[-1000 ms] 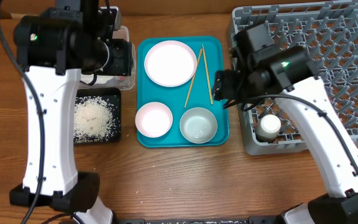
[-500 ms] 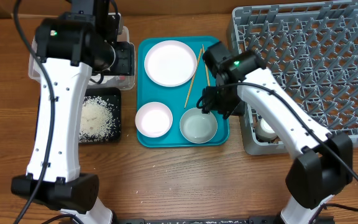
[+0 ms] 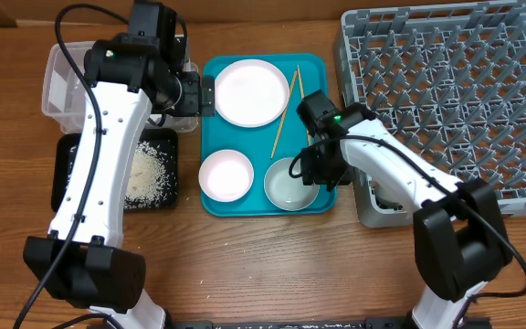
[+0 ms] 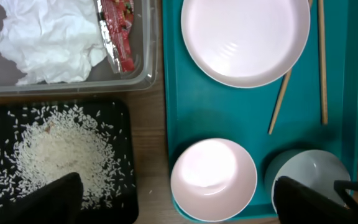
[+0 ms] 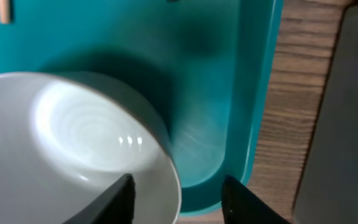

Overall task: Sort waste into correct bins and load items into the dishwasher
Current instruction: 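Reach the right gripper to the pale green bowl and grasp its rim, then carry the green bowl right and set it upright in the rack's back corner, then move the right gripper back to the teal tray and grasp the pink bowl, then carry the pink bowl right and place it in the dish rack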

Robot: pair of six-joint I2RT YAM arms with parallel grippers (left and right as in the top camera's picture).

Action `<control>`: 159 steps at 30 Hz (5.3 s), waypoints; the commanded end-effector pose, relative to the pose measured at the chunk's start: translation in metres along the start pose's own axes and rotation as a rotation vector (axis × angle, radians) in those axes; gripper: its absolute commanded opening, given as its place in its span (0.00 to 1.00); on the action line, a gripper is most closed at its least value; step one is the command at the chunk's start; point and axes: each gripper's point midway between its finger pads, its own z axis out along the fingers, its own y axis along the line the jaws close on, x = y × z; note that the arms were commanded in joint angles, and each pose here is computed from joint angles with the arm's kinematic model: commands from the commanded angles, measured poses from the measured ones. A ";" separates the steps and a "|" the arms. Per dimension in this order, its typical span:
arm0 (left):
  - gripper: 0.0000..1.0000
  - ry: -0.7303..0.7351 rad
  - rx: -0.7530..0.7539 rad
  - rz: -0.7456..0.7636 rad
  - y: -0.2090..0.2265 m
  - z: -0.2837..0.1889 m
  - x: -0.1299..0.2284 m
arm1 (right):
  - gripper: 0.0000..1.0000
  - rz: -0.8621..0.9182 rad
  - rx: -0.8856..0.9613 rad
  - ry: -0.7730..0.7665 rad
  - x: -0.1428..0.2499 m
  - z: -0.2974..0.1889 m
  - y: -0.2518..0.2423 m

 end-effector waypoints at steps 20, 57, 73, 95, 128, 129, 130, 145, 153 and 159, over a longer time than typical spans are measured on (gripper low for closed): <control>1.00 -0.010 -0.010 -0.009 0.003 0.009 -0.004 | 0.04 0.089 0.143 -0.310 -0.071 -0.135 -0.042; 1.00 -0.010 -0.010 -0.009 0.003 0.009 -0.004 | 0.04 0.216 1.079 -0.764 -0.246 -0.143 -0.171; 1.00 -0.010 -0.010 -0.009 0.003 0.009 -0.004 | 0.04 0.218 1.096 -0.772 -0.248 -0.141 -0.171; 1.00 -0.010 -0.009 -0.009 0.002 0.009 -0.004 | 0.24 0.062 1.010 -0.676 -0.239 -0.106 -0.131; 1.00 -0.010 -0.009 -0.009 0.003 0.009 -0.004 | 0.59 0.042 -0.318 0.059 -0.068 -0.038 0.116; 1.00 -0.010 -0.009 -0.009 0.003 0.009 -0.004 | 0.59 0.045 -0.312 0.070 -0.062 -0.031 0.120; 1.00 -0.010 -0.009 -0.009 0.003 0.009 -0.004 | 0.59 0.045 -0.308 0.079 -0.057 -0.025 0.124; 1.00 -0.010 -0.009 -0.009 0.003 0.009 -0.004 | 0.04 0.066 -0.269 0.123 -0.031 0.027 0.127; 1.00 -0.010 -0.009 -0.009 0.003 0.009 -0.004 | 0.04 0.163 -0.255 -0.084 -0.078 -0.054 0.077; 1.00 -0.010 -0.009 -0.009 0.002 0.009 -0.004 | 0.04 0.374 -0.050 -0.497 -0.105 -0.201 -0.051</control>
